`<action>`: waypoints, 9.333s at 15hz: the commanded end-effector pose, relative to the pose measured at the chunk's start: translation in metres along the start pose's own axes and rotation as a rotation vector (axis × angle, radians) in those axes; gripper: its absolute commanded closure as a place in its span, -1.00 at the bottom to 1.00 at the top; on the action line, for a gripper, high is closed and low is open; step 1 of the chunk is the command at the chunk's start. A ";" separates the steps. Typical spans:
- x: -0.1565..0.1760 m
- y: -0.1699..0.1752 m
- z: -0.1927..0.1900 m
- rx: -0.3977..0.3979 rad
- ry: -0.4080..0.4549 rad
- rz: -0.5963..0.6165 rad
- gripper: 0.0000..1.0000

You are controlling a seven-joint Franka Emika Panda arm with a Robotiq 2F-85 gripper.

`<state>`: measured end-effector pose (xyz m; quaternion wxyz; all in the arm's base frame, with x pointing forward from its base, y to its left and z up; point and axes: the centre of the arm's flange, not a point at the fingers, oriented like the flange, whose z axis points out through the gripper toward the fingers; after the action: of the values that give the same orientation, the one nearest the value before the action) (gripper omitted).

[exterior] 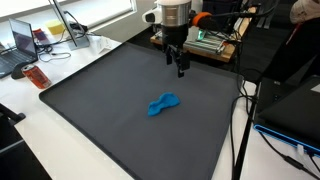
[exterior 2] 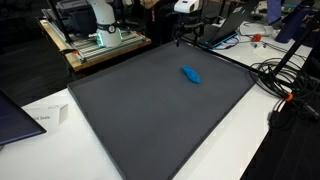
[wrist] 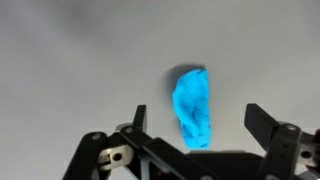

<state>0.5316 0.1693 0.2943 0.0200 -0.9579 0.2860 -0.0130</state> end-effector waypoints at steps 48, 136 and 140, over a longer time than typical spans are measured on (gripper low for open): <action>0.076 -0.048 0.130 -0.125 -0.068 0.129 0.64; 0.071 0.066 -0.220 -0.153 0.023 -0.518 -1.00; 0.082 0.057 -0.176 -0.181 0.008 -0.474 -1.00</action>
<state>0.5482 0.0678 0.4915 -0.0610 -0.9974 0.0369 0.0046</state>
